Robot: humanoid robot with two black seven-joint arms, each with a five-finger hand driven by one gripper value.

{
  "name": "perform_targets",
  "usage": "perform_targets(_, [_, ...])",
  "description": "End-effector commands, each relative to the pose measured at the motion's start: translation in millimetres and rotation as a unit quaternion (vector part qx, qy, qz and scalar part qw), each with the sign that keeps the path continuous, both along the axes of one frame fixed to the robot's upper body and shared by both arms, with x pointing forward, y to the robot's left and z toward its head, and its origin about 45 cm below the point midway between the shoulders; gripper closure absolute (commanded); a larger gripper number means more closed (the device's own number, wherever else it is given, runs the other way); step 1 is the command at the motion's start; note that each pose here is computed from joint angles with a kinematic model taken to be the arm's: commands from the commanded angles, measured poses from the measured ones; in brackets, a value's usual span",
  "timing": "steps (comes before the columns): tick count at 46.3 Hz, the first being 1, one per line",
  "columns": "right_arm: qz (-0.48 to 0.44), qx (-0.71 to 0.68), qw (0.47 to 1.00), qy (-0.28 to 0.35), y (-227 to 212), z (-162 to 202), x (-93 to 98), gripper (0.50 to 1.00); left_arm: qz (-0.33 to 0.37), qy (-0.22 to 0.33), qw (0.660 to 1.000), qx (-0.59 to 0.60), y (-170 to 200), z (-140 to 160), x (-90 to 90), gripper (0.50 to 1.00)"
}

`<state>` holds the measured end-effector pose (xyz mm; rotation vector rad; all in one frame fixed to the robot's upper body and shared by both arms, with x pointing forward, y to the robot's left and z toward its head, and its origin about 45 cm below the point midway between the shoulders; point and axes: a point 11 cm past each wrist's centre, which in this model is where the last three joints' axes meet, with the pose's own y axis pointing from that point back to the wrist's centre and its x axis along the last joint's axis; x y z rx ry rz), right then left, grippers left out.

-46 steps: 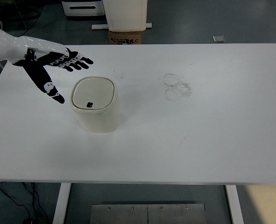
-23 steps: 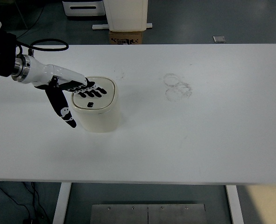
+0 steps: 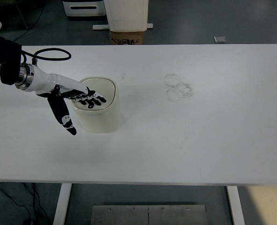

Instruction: Open trash can

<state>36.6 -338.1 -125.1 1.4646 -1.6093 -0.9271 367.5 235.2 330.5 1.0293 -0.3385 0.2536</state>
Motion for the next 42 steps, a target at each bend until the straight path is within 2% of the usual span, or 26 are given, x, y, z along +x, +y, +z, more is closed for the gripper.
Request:
perform_targets(1, [0.000,0.001,1.000,0.000,0.1,0.0,-0.2,0.509,-0.001,0.003,1.000,0.002,0.0,-2.1,-1.2,0.500])
perform_targets(4, [0.000,0.001,1.000,0.000,0.1,0.0,-0.2,0.509,0.000,-0.007,1.000,0.001,0.1,5.4,2.0,0.500])
perform_targets(11, [0.000,0.001,1.000,0.000,0.1,0.0,-0.2,0.509,-0.004,-0.069,0.997,-0.015,-9.1,62.5,13.9,0.500])
perform_targets(20, [0.000,0.000,1.000,0.000,-0.1,0.0,-0.2,0.509,0.020,-0.107,0.993,-0.044,-1.6,104.9,22.1,0.500])
perform_targets(28, [0.000,0.000,1.000,0.000,0.0,0.0,-0.2,0.509,0.035,-0.098,0.985,-0.140,-15.0,130.4,25.2,0.500])
perform_targets(33, [0.000,0.000,1.000,0.000,-0.1,0.0,-0.2,0.509,0.112,-0.107,0.958,-0.240,-15.0,149.8,40.1,0.500])
perform_targets(36, [0.000,0.000,1.000,0.000,-0.1,0.0,-0.2,0.509,0.162,-0.100,0.936,-0.296,-5.8,148.7,55.4,0.500])
perform_targets(42, [0.000,0.000,1.000,0.000,-0.1,0.0,-0.2,0.509,0.221,-0.095,0.862,-0.446,20.7,155.6,75.4,0.500])
